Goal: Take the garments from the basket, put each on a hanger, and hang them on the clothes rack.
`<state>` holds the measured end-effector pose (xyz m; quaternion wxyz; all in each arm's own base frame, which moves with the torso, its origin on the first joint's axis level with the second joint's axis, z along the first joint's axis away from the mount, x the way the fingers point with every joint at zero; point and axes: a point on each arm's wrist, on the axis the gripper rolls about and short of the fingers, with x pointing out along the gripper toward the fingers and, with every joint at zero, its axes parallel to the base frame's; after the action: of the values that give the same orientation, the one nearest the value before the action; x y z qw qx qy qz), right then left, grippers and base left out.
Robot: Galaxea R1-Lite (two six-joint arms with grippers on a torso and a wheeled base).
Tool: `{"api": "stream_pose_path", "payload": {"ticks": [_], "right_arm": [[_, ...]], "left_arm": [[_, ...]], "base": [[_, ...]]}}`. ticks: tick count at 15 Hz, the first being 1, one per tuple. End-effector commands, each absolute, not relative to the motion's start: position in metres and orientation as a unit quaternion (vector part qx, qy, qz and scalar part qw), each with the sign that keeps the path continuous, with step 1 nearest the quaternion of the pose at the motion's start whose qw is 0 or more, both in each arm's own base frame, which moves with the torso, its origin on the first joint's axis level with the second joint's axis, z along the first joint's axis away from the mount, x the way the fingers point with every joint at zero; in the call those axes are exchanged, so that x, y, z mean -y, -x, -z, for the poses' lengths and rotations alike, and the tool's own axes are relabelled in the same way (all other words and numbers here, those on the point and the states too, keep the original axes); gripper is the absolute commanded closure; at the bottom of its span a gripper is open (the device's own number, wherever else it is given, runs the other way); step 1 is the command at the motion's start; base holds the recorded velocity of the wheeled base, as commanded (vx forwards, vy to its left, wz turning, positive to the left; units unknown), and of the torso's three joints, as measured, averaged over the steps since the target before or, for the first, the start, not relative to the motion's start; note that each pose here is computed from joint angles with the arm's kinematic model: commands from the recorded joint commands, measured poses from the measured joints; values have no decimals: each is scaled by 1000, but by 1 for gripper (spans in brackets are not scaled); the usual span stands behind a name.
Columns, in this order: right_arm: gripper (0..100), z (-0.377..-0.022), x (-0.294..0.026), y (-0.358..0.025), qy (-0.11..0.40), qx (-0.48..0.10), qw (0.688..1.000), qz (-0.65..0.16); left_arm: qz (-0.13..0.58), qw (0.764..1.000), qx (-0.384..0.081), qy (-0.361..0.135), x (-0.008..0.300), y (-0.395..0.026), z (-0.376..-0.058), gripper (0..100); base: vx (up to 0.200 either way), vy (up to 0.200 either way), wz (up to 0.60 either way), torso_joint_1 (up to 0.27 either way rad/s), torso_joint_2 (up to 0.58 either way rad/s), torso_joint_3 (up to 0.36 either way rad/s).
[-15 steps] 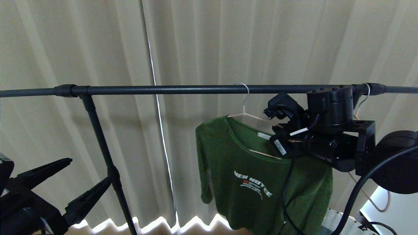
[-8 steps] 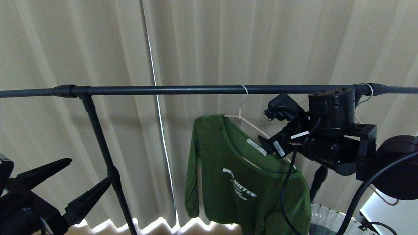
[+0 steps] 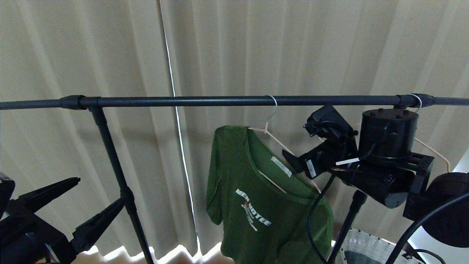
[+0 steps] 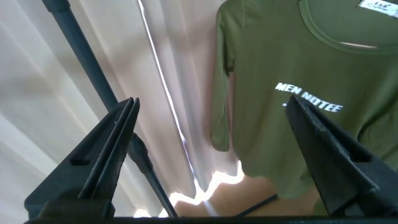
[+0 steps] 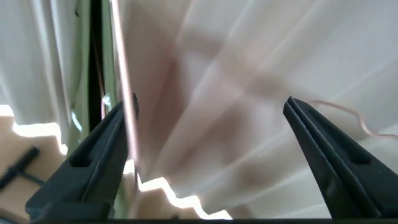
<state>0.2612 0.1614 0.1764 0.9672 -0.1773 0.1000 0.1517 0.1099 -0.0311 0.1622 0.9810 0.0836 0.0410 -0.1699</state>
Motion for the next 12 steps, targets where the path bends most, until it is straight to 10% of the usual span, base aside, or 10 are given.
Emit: {"api": "stream_pose_path", "payload": {"ticks": [1, 12], "right_arm": [[0, -178, -156, -252, 171, -94, 969, -152], [0, -193, -71, -169, 27, -77, 993, -89]], "left_arm": [[169, 981, -42, -84, 31, -110, -162, 0], [165, 981, -49, -86, 29, -105, -156, 0]], "base": [[0, 0, 0, 0, 0, 0], [0, 0, 0, 0, 0, 0]]}}
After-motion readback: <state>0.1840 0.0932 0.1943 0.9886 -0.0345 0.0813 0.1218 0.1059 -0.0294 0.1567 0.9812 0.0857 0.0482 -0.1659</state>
